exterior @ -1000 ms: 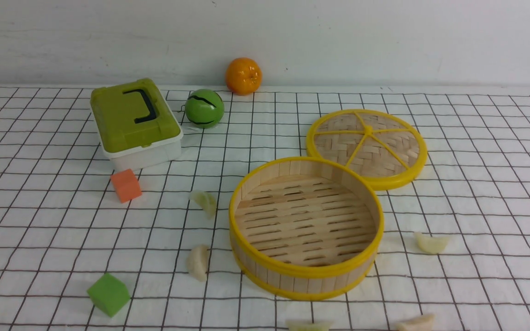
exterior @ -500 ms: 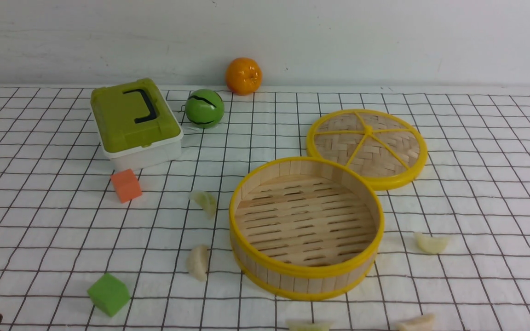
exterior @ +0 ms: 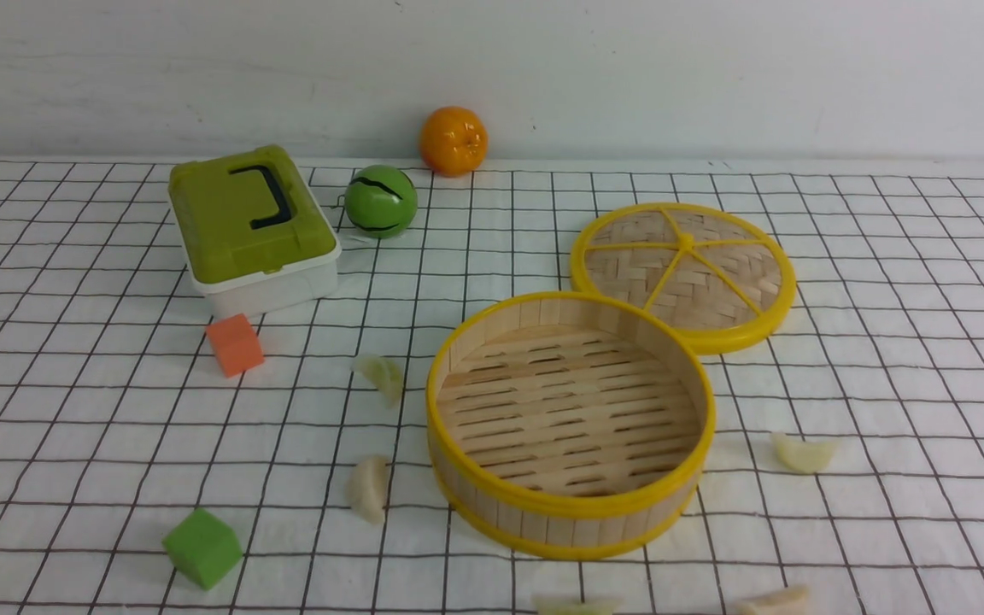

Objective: Put the dumplings into the steamer on the table with the white tablecloth.
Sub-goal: 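Reach for and grasp a dumpling on the table with the left gripper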

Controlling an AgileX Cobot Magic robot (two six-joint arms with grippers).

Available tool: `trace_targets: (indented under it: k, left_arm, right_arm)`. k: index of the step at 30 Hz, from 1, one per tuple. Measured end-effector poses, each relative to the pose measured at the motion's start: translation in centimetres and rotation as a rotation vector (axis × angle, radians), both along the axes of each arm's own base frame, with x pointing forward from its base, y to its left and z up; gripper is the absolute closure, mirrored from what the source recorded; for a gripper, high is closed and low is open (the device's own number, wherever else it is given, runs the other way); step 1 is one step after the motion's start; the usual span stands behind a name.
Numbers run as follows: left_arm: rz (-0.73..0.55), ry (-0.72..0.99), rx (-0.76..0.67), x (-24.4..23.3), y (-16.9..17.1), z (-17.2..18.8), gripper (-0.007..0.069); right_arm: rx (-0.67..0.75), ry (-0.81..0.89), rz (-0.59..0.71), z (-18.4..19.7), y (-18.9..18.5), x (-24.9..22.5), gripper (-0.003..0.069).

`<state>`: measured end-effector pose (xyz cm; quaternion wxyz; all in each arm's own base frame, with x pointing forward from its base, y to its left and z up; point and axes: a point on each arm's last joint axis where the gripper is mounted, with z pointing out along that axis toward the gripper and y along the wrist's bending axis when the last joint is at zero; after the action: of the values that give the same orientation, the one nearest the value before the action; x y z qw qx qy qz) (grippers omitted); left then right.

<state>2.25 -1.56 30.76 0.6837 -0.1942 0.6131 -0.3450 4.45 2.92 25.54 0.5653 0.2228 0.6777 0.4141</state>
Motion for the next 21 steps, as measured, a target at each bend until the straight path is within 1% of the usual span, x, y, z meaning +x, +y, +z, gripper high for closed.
trace_targets:
  k: [1,2,3,4,5,6,8,9,10,11,12,13,14,15,16,17,21]
  left_arm:
    - [0.009,-0.019,0.074,-0.3,0.0,1.1,0.0431]
    - [0.008,-0.021,0.087,-0.3,-0.1,1.4,0.0436]
    - [0.009,-0.011,0.137,-0.2,-0.1,2.0,0.0451]
    - [0.004,0.015,0.234,0.1,-0.3,3.7,0.0498]
    - [-0.006,0.037,0.257,0.3,-0.4,4.0,0.051]
    - [-0.031,0.109,0.326,1.0,-0.5,4.9,0.0559]
    - [-0.072,0.226,0.4,2.2,-0.7,5.7,0.0629]
    - [-0.1,0.331,0.452,3.4,-0.7,5.8,0.0638]
    - [-0.111,0.357,0.461,3.5,-0.7,5.7,0.0638]
    - [-0.123,0.415,0.495,4.0,-0.6,5.8,0.0638]
    - [-0.17,0.552,0.557,5.6,-0.6,5.4,0.0638]
    - [-0.195,0.609,0.584,6.2,-0.6,5.2,0.0638]
    - [-0.196,0.618,0.595,6.4,-0.5,5.2,0.0638]
    - [-0.243,0.706,0.624,7.6,-0.8,4.9,0.0638]
    - [-0.268,0.744,0.644,8.3,-1.0,4.7,0.0638]
    - [-0.301,0.815,0.658,9.5,-1.3,4.4,0.0638]
    - [-0.368,0.947,0.732,13.1,-2.9,4.1,0.0636]
  right_arm:
    - [-0.061,-0.016,-0.002,1.2,0.0,0.2,0.0483]
    - [-0.07,-0.021,-0.002,1.5,0.0,0.2,0.0489]
    - [-0.124,-0.026,0.001,2.7,0.0,0.5,0.0517]
    - [-0.26,-0.045,0.014,5.3,0.0,1.2,0.0573]
    - [-0.295,-0.032,0.022,5.8,0.0,1.7,0.0589]
    - [-0.431,-0.03,0.056,7.9,0.1,2.7,0.0643]
    - [-0.589,-0.011,0.122,10.2,0.3,4.2,0.0676]
    - [-0.692,0.021,0.2,11.6,0.6,5.2,0.068]
    - [-0.703,0.019,0.199,11.9,0.5,5.4,0.068]
    - [-0.755,0.042,0.251,12.6,0.7,6.2,0.0681]
    - [-0.82,0.089,0.352,13.4,1.1,7.3,0.068]
    - [-0.843,0.1,0.387,13.7,1.3,7.8,0.068]
    - [-0.85,0.108,0.403,13.6,1.4,7.9,0.068]
    - [-0.903,0.136,0.484,13.7,2.0,8.8,0.0679]
    - [-0.943,0.162,0.533,13.4,2.3,9.1,0.0679]
    - [-0.985,0.208,0.613,12.8,3.0,9.6,0.0678]
    - [-1.116,0.391,0.78,10.5,4.4,10.2,0.0676]
